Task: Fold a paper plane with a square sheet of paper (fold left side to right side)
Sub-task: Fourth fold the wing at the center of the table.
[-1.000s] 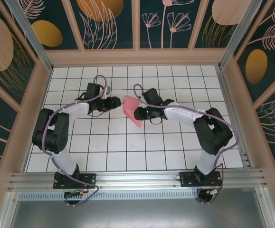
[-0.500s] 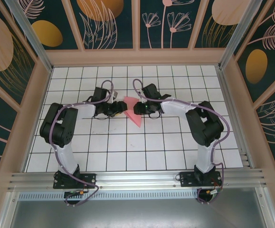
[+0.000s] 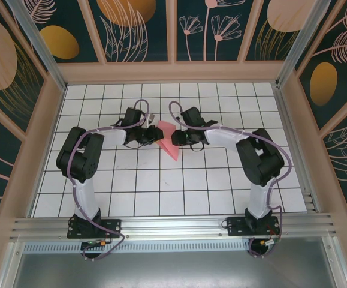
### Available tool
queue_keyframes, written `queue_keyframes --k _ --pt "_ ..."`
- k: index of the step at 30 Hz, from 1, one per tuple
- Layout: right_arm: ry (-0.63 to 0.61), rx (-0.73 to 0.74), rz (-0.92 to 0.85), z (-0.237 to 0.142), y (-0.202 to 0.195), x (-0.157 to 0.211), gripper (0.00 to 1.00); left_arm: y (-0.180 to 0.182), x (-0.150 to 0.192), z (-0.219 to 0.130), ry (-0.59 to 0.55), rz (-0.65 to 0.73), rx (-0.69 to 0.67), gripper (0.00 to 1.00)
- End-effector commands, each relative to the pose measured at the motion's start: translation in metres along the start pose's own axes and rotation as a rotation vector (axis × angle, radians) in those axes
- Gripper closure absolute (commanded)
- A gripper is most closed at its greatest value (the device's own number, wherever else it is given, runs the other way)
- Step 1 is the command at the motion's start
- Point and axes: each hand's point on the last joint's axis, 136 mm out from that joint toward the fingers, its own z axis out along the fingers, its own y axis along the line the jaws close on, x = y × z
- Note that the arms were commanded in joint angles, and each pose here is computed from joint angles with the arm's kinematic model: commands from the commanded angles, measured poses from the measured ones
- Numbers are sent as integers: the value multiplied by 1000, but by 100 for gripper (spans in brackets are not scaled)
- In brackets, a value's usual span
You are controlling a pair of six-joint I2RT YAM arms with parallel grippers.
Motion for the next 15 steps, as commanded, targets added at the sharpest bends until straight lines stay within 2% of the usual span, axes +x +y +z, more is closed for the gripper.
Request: queue_keyframes --k 1,8,15 --pt "-103 55 -76 -32 6 -18 62 -7 -5 -2 -15 8 0 81" --pt "-135 156 -120 -17 28 19 56 -15 -5 -2 -21 -1 8 84" --pt "-93 233 -156 11 30 37 53 -18 -4 -2 -17 3 4 84"
